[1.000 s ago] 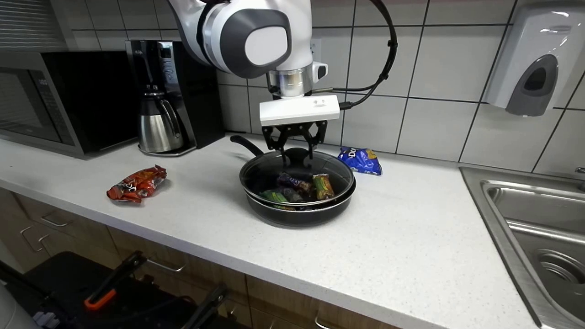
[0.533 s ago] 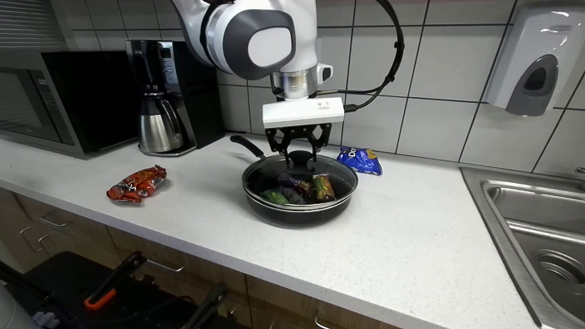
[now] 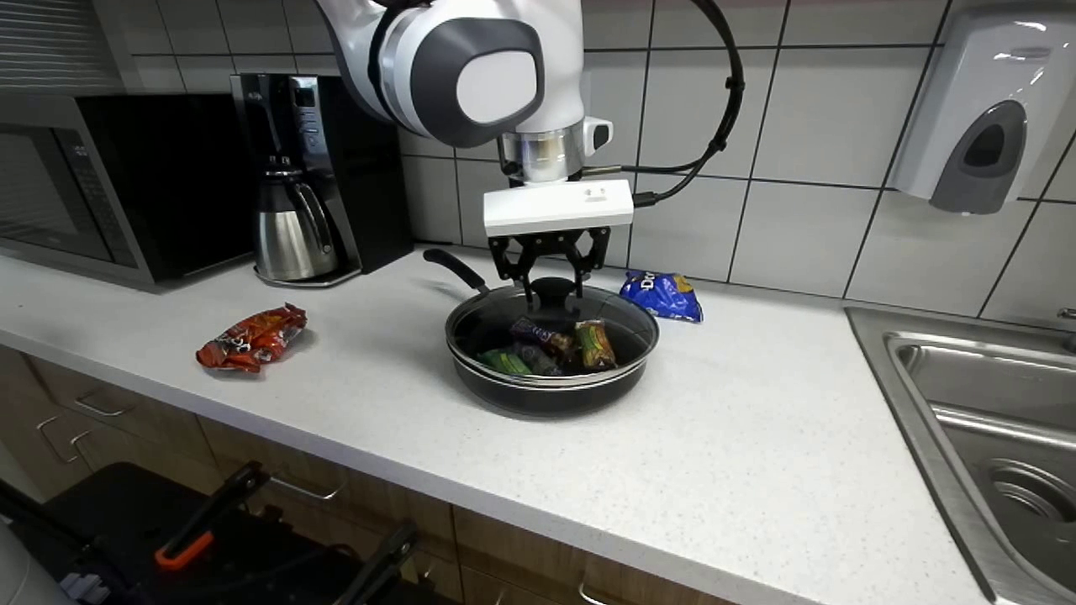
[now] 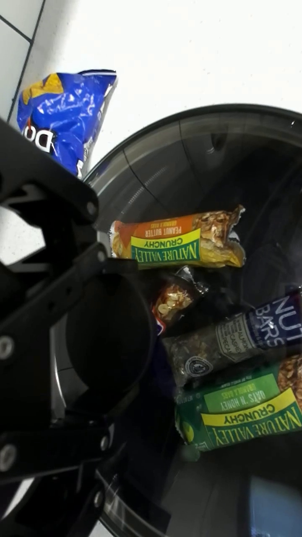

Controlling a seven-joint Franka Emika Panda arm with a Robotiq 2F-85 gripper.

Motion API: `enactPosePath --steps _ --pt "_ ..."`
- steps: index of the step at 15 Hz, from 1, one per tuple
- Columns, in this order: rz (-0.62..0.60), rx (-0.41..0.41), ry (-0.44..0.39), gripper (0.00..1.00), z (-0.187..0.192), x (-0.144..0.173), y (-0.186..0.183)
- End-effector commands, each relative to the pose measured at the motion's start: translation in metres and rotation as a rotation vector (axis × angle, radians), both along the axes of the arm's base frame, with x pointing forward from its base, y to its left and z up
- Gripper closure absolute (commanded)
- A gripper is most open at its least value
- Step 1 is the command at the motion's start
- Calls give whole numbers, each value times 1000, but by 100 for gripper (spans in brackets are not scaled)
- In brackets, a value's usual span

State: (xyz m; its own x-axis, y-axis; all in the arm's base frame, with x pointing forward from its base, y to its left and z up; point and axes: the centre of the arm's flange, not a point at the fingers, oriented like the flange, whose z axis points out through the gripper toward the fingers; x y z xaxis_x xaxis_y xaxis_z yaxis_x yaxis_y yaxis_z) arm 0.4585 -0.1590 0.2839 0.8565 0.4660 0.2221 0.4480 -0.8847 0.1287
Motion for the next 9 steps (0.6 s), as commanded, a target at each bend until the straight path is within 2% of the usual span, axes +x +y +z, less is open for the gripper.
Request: enactPosePath --steps 1,9 --pt "14 -18 -54 61 14 -2 -5" --pt "50 -11 -71 61 13 -8 1"
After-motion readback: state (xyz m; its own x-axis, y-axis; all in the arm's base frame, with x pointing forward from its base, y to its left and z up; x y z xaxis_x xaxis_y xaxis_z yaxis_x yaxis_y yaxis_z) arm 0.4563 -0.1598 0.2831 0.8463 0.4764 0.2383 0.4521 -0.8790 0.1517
